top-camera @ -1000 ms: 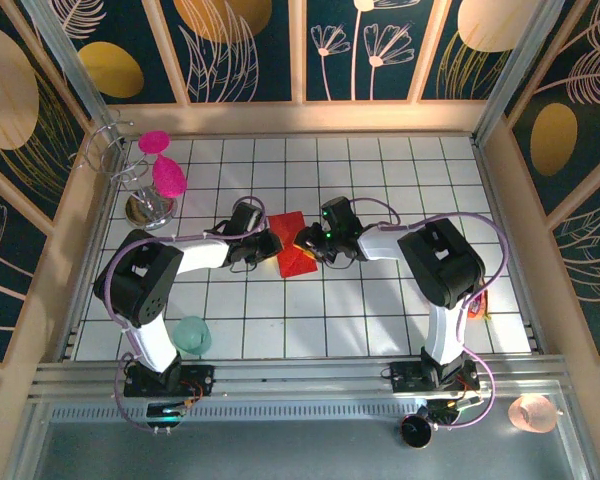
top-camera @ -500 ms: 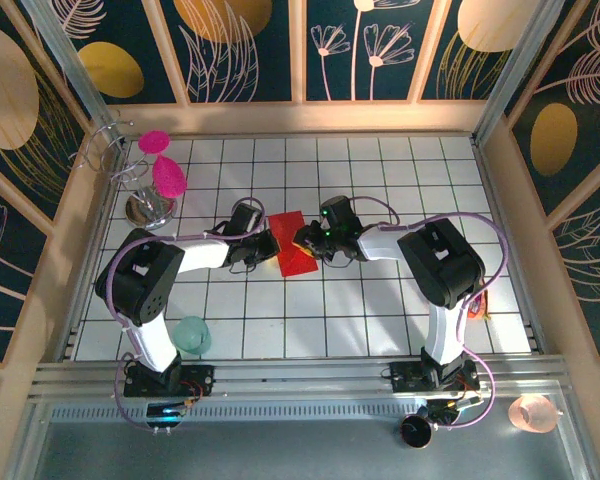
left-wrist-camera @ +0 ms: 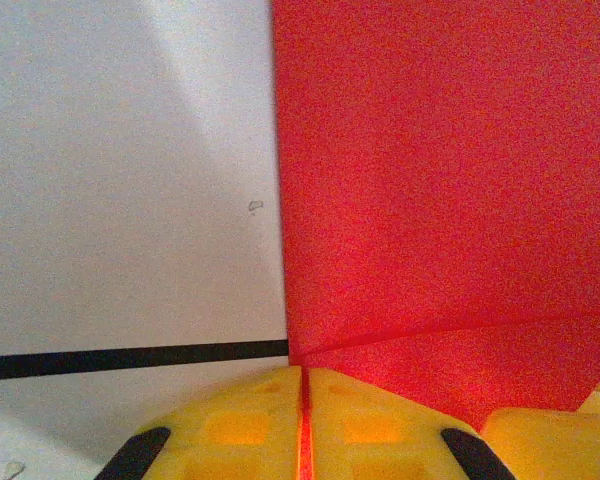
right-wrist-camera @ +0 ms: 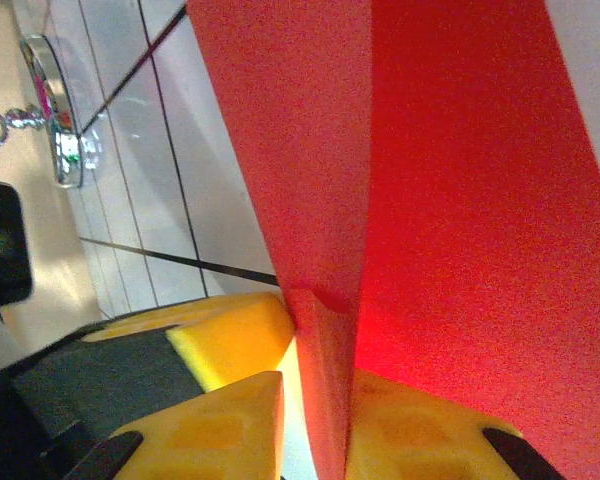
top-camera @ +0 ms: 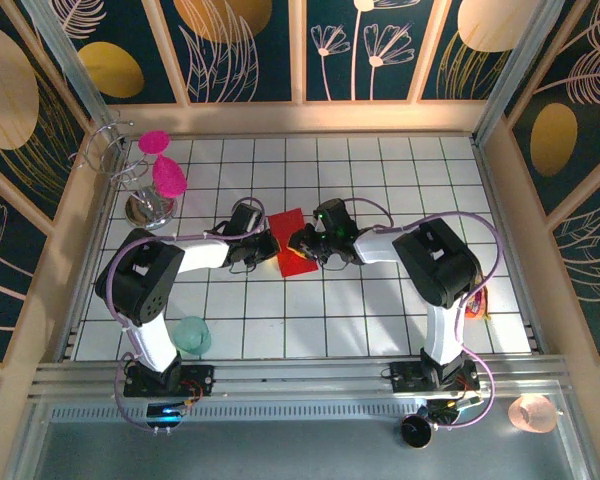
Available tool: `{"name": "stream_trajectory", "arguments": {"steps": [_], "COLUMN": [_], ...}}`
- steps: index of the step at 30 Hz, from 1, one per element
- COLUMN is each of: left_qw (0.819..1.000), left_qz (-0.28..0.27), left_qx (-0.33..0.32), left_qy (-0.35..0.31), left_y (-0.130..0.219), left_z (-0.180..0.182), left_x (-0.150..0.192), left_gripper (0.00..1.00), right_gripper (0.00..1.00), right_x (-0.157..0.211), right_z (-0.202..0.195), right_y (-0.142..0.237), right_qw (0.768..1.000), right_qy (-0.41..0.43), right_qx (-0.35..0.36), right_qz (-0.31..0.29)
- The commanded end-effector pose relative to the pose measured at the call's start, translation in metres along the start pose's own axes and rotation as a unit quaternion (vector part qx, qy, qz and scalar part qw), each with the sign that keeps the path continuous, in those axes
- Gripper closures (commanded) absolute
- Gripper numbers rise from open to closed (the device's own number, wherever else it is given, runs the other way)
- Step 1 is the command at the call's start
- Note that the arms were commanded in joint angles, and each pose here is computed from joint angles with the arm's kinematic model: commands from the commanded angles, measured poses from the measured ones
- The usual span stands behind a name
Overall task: Fold a paper plane with a square sheet of paper (pick it up from the middle)
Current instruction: Pick up the paper from the center of the table, then turn over the paper at the center of the table.
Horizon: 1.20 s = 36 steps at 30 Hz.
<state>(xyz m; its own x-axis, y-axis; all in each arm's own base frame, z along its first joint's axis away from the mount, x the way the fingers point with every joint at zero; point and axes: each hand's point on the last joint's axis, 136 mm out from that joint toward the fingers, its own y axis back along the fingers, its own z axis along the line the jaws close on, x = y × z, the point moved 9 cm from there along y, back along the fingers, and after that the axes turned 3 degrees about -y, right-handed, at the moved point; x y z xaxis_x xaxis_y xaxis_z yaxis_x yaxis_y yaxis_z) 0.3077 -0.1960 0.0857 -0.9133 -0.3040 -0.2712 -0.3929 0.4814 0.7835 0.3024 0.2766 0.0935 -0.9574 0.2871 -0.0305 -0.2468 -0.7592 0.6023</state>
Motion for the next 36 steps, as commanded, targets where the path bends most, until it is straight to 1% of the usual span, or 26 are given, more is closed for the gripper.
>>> {"name": "stream_trajectory", "arguments": {"steps": [1,5,6,7,9,12,14,16,17,20,23,26,28,31,36], "left_qw": [1.0,0.999,0.998,0.997,0.994,0.987,0.979,0.97,0.965,0.948,0.926,0.911,0.909,0.914,0.909], "left_qz": [-0.01,-0.029,-0.043,-0.055,-0.075,-0.096,-0.103,-0.102,-0.099,-0.082,-0.066,-0.061,-0.062,-0.051,-0.041], "left_qx": [0.002,0.034,0.047,0.059,0.083,0.13,0.173,0.218,0.242,0.306,0.37,0.408,0.412,0.403,0.414], "left_qy": [-0.004,-0.001,0.003,0.009,0.015,0.017,0.019,0.02,0.019,0.017,0.018,0.013,0.004,-0.005,-0.015], "left_y": [0.007,0.019,0.028,0.036,0.049,0.069,0.082,0.092,0.095,0.103,0.107,0.112,0.112,0.107,0.107], "left_z": [0.002,-0.003,-0.006,-0.008,-0.012,-0.021,-0.029,-0.037,-0.041,-0.054,-0.065,-0.071,-0.073,-0.073,-0.076], "left_x": [-0.003,-0.009,-0.011,-0.013,-0.017,-0.021,-0.023,-0.024,-0.025,-0.024,-0.025,-0.026,-0.026,-0.025,-0.024], "left_gripper": [0.88,0.87,0.87,0.84,0.79,0.68,0.55,0.45,0.4,0.32,0.28,0.26,0.25,0.23,0.25], "right_gripper": [0.82,0.92,0.93,0.97,0.99,1.0,1.0,1.0,1.0,1.0,1.0,1.0,1.0,1.0,1.0], "right_x": [0.001,-0.002,-0.004,-0.006,-0.012,-0.023,-0.028,-0.025,-0.034,-0.036,-0.034,-0.031,-0.03,-0.029,-0.029], "right_z": [0.0,0.007,0.01,0.014,0.022,0.035,0.046,0.058,0.058,0.068,0.077,0.081,0.081,0.082,0.084], "right_y": [-0.007,0.0,0.002,0.008,0.02,0.047,0.066,0.079,0.091,0.11,0.119,0.122,0.122,0.121,0.12], "right_qw": [1.0,0.999,0.998,0.997,0.994,0.987,0.98,0.973,0.97,0.96,0.954,0.951,0.949,0.947,0.945], "right_qy": [0.024,0.047,0.054,0.063,0.078,0.096,0.11,0.125,0.123,0.13,0.141,0.142,0.138,0.136,0.14], "right_qx": [-0.004,-0.016,-0.018,-0.023,-0.047,-0.095,-0.13,-0.164,-0.178,-0.218,-0.243,-0.26,-0.27,-0.281,-0.287], "right_qz": [0.004,-0.014,-0.021,-0.031,-0.052,-0.088,-0.102,-0.101,-0.113,-0.116,-0.108,-0.095,-0.089,-0.077,-0.068]}}
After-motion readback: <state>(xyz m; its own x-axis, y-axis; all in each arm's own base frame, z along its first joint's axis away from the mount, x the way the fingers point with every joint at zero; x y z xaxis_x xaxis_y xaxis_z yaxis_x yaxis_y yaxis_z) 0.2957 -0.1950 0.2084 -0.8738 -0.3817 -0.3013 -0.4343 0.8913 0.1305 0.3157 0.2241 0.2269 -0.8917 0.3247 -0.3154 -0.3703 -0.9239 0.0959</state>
